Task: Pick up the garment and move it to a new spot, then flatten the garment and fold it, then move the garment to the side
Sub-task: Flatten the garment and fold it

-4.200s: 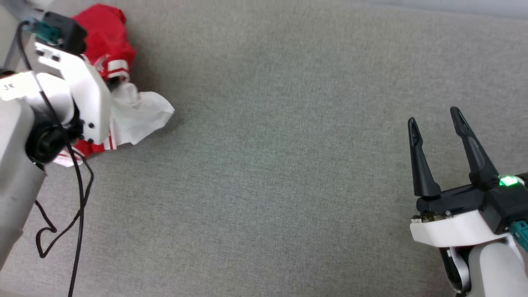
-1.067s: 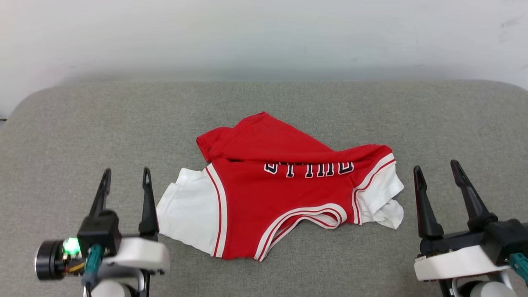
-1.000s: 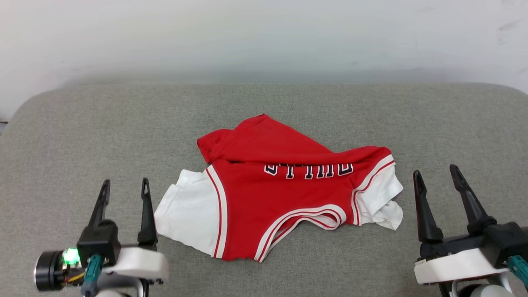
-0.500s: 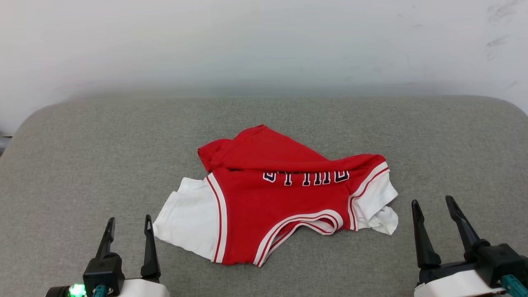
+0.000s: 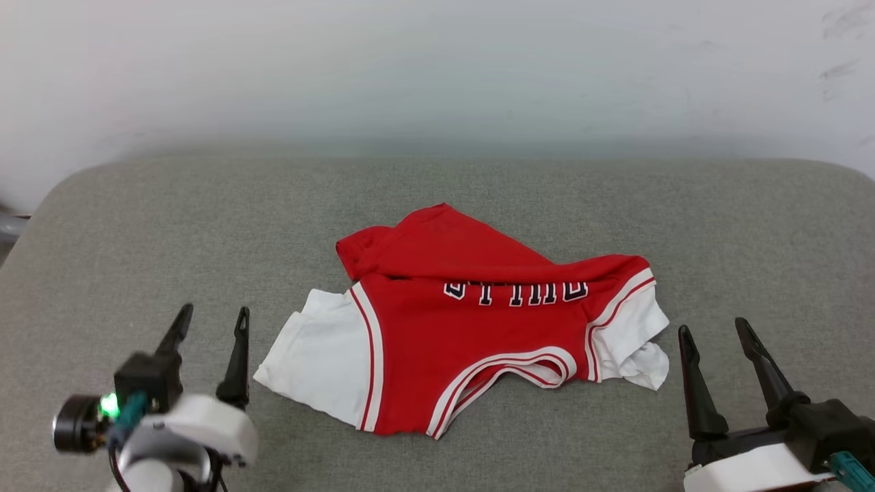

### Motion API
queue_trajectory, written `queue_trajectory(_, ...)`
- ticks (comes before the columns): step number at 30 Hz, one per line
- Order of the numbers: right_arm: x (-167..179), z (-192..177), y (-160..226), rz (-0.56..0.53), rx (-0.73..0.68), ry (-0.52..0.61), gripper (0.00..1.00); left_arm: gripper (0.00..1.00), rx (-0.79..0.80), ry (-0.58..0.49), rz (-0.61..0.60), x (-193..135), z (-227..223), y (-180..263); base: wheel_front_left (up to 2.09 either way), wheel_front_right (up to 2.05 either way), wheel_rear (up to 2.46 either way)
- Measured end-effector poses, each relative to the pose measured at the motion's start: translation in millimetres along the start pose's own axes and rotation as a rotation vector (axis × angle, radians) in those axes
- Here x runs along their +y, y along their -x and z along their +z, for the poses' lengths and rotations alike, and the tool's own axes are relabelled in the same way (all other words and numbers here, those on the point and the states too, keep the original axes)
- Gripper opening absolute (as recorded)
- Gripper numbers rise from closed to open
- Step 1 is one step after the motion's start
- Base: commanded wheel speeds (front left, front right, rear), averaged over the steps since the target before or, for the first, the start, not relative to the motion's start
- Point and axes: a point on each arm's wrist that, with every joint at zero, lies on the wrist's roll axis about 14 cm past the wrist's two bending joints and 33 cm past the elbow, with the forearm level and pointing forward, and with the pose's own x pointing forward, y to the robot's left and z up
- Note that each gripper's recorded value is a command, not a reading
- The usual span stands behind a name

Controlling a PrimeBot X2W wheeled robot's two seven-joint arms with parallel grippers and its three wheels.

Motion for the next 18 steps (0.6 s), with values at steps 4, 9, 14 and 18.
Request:
queue_trajectory(4, 2, -1, -5, 0.008, 0.000, 0.000, 1.00, 1.00, 0.071, -0.005, -0.069, 3, 4, -29, 0.00, 0.00, 0.00)
queue_trajectory(9, 0, -5, -13, 0.005, 0.007, 0.006, 1.00, 1.00, 0.293, -0.017, -0.164, 0, -12, -55, 0.00, 0.00, 0.00)
queue_trajectory(14, -4, -10, -16, -0.004, 0.021, 0.016, 1.00, 1.00, 0.550, -0.047, -0.247, -8, -39, -57, 0.00, 0.00, 0.00)
queue_trajectory(18, -7, -12, -20, -0.010, 0.022, 0.022, 1.00, 1.00, 0.725, -0.092, -0.306, -14, -57, -52, 0.00, 0.00, 0.00)
